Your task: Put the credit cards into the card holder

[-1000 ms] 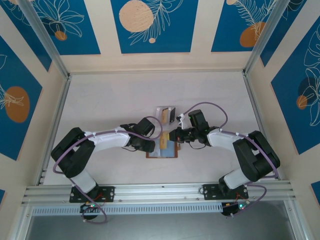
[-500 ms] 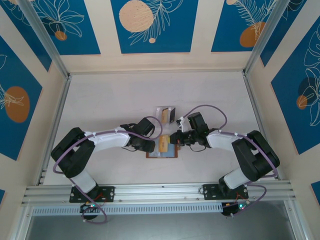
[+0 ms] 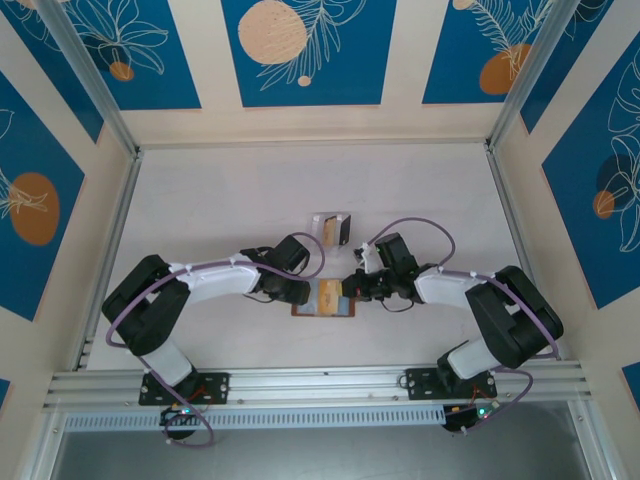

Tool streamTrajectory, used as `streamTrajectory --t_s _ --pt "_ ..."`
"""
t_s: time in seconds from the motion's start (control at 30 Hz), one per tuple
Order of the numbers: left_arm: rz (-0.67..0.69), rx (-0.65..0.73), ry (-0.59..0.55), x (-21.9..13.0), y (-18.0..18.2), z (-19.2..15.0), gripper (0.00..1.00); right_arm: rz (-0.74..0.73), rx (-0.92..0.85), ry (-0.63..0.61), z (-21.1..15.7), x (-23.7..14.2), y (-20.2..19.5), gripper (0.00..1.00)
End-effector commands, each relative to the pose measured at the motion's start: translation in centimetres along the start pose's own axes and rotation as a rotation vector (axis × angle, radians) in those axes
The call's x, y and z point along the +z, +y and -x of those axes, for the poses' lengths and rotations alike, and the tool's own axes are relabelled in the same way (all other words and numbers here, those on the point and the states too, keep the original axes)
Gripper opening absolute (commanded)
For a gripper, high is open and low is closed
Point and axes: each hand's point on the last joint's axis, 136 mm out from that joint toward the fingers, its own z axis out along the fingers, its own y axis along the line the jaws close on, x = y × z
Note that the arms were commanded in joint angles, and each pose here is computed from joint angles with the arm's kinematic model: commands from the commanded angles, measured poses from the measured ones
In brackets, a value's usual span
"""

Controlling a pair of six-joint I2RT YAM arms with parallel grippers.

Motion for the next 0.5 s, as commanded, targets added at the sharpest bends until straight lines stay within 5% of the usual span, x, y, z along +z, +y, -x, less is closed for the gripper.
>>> streamTrajectory --t_s 0.0,0.23,0.47 --pt "0.054 -0.011 0.062 1.65 1.23 -1.91 0.43 0.010 0.005 0.004 -0.39 0.18 0.27 0.00" --pt "0.053 -0.008 0.070 1.85 1.21 -2.05 0.43 0.026 0.010 0.007 -0.10 0.42 0.68 0.03" --pt "0.053 -0.009 0.070 1.95 1.27 -2.08 0.43 0.058 0.015 0.016 -0.04 0.54 1.22 0.20"
